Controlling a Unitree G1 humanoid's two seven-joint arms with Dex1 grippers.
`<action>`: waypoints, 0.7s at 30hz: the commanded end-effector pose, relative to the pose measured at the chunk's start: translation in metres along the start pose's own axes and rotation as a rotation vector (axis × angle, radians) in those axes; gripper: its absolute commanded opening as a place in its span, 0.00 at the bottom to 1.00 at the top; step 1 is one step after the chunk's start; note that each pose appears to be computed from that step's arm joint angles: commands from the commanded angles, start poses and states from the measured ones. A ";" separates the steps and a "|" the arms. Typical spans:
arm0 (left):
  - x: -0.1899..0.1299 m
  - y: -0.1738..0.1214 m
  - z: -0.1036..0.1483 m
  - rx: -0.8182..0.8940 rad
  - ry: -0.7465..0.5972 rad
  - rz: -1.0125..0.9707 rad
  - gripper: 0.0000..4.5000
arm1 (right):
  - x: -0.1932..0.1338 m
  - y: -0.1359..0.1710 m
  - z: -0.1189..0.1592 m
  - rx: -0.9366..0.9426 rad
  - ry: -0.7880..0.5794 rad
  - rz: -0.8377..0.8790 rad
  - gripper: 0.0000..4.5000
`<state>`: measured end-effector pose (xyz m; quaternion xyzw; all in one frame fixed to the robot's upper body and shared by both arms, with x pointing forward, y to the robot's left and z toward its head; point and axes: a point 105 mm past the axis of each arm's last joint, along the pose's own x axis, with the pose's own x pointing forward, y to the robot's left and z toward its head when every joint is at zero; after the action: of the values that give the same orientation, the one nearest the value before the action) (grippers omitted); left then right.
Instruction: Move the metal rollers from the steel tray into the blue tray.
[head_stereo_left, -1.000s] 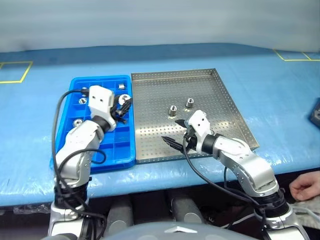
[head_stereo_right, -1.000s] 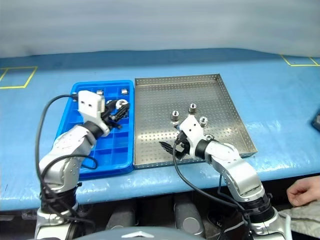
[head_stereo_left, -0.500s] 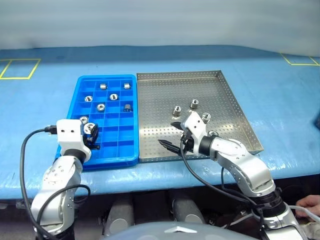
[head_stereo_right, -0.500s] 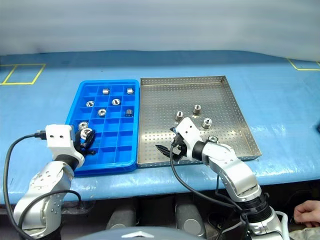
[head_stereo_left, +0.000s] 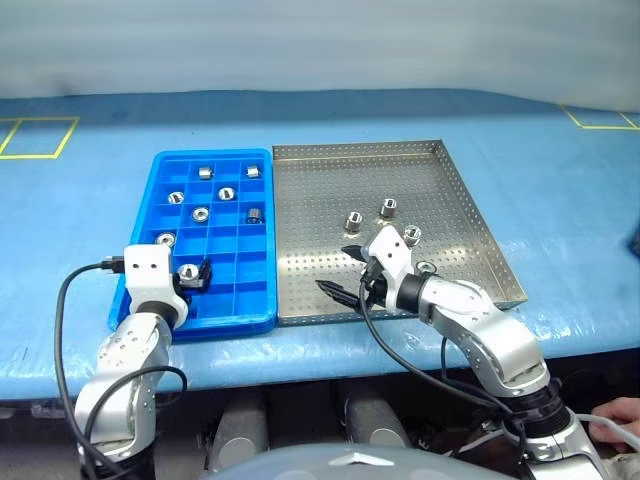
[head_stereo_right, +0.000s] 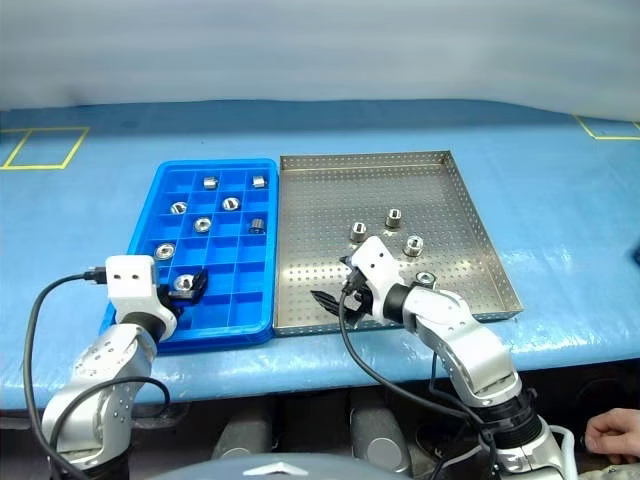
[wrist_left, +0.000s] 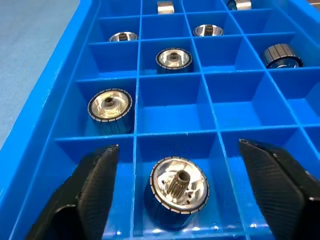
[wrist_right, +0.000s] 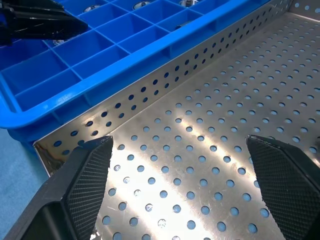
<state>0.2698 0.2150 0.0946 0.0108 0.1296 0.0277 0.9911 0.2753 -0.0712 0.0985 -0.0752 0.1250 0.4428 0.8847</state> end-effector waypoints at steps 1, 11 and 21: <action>0.007 -0.011 0.027 0.031 -0.103 -0.074 0.99 | -0.007 -0.004 0.011 -0.022 -0.042 -0.041 1.00; 0.052 -0.086 0.075 0.119 -0.159 -0.437 0.99 | -0.016 -0.011 0.009 -0.020 -0.041 -0.110 1.00; 0.095 -0.155 0.060 0.224 -0.051 -0.646 0.99 | -0.024 -0.011 0.006 -0.007 -0.045 -0.159 1.00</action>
<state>0.3801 0.0728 0.1175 0.0718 0.1214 -0.2908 0.9463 0.2726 -0.0947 0.0993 -0.0757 0.1200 0.3777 0.9150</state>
